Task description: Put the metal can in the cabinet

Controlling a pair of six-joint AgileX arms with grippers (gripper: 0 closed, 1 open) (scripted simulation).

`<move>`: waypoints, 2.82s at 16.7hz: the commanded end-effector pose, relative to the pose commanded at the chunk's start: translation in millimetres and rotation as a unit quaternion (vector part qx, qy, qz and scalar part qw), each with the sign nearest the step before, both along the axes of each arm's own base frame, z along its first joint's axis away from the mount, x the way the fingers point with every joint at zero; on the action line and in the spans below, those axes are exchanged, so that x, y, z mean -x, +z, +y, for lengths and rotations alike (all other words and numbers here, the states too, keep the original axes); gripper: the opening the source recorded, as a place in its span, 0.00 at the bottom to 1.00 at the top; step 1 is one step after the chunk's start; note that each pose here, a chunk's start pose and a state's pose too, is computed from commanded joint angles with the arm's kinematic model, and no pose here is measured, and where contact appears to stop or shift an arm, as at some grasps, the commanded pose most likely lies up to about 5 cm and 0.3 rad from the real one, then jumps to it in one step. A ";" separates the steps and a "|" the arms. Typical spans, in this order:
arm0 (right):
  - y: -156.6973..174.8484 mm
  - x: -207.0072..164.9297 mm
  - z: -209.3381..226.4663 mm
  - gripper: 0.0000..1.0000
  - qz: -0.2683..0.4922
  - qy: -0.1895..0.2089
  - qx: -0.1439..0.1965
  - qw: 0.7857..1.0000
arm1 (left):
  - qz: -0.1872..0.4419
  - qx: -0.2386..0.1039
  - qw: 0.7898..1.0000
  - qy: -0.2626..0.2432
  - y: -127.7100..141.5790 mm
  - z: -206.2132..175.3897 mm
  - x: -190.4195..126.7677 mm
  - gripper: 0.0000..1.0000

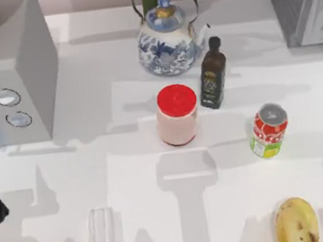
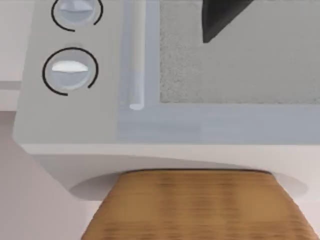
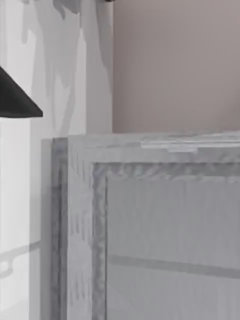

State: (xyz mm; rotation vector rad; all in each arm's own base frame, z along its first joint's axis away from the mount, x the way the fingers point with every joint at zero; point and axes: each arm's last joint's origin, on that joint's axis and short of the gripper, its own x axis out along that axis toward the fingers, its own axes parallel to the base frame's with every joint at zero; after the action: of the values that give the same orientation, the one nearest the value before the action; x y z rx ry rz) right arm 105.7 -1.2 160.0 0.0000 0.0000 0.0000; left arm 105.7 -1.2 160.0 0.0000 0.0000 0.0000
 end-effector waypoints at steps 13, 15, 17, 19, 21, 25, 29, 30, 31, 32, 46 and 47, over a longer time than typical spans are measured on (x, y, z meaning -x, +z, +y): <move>0.9 -39.1 43.1 1.00 0.083 0.029 -0.009 0.996 | 0.000 0.000 1.000 0.000 0.0 0.0 0.0 1.00; -3.8 -51.5 61.7 1.00 0.103 0.032 -0.007 0.994 | 0.000 0.000 1.000 0.000 0.0 0.0 0.0 1.00; -12.7 -62.5 82.8 1.00 0.120 0.031 -0.005 0.992 | 0.000 0.000 1.000 0.000 0.0 0.0 0.0 1.00; -26.1 -70.5 104.7 1.00 0.133 0.028 -0.001 0.991 | 0.000 0.000 1.000 0.000 0.0 0.0 0.0 1.00; -42.9 -74.6 125.2 1.00 0.143 0.022 0.002 0.989 | 0.000 0.000 1.000 0.000 0.0 0.0 0.0 1.00; -76.8 -72.9 155.1 1.00 0.150 0.008 0.005 0.989 | 0.000 0.000 1.000 0.000 0.0 0.0 0.0 1.00; -94.9 -68.3 166.5 1.00 0.147 -0.004 0.001 0.989 | 0.000 0.000 1.000 0.000 0.0 0.0 0.0 1.00; -96.0 -67.9 167.0 1.00 0.147 -0.005 0.000 0.989 | 0.000 0.000 1.000 0.000 0.0 0.0 0.0 1.00; -96.0 -67.9 167.0 1.00 0.147 -0.005 0.000 0.989 | 0.000 0.000 1.000 0.000 0.0 0.0 0.0 1.00; -96.0 -67.9 167.0 1.00 0.147 -0.005 0.000 0.989 | 0.000 0.000 1.000 0.000 0.0 0.0 0.0 1.00; -111.3 -127.1 166.1 1.00 0.146 -0.004 0.000 0.989 | 0.000 0.000 1.000 0.000 0.0 0.0 0.0 1.00; -112.9 -125.9 166.3 1.00 0.147 -0.005 0.000 0.989 | 0.000 0.000 1.000 0.000 0.0 0.0 0.0 1.00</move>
State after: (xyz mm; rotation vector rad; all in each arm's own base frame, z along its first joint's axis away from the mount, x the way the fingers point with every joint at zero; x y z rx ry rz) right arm 231.6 165.1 47.1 -0.0008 0.2944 -0.0095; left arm 105.7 -1.2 160.0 0.0000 0.0000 0.0000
